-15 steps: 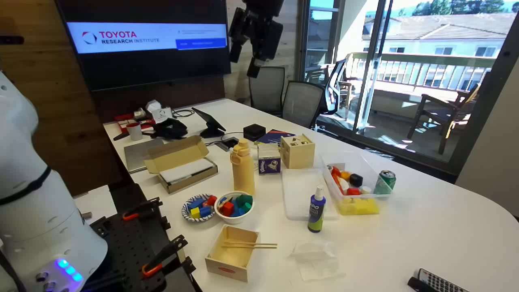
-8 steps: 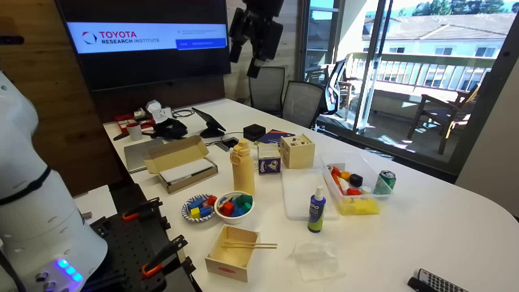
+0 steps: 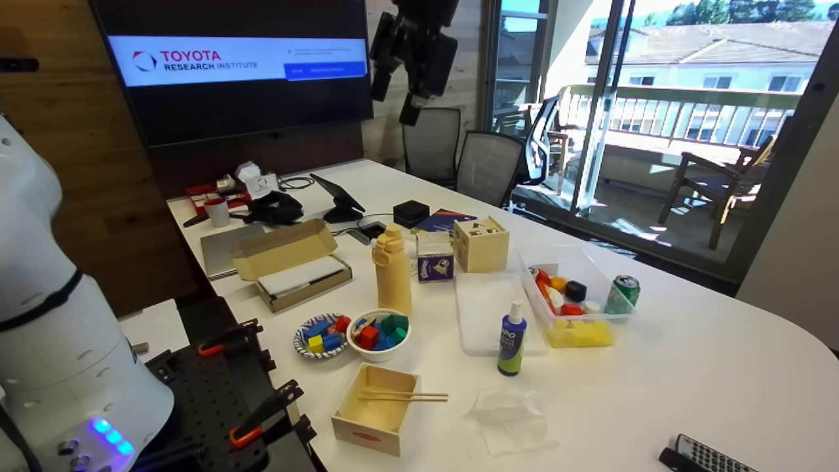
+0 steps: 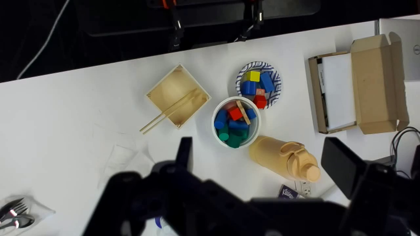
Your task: Pick up the objects from the bowl and put them in the box
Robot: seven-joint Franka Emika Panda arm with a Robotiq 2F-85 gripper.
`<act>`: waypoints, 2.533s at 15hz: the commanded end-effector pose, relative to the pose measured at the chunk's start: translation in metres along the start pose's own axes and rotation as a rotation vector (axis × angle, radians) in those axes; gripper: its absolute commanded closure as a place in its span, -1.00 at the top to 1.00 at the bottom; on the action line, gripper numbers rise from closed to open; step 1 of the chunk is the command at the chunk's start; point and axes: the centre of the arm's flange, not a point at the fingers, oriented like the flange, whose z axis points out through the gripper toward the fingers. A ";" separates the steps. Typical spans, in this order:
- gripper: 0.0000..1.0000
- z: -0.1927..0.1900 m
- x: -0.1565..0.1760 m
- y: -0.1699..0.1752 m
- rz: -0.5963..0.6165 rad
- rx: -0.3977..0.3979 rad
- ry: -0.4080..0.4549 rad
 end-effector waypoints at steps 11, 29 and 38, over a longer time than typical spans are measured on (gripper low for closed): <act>1.00 0.073 -0.011 -0.044 -0.035 -0.025 -0.047; 1.00 0.402 0.007 -0.115 0.055 -0.025 0.105; 1.00 0.476 0.059 -0.104 0.038 -0.114 0.041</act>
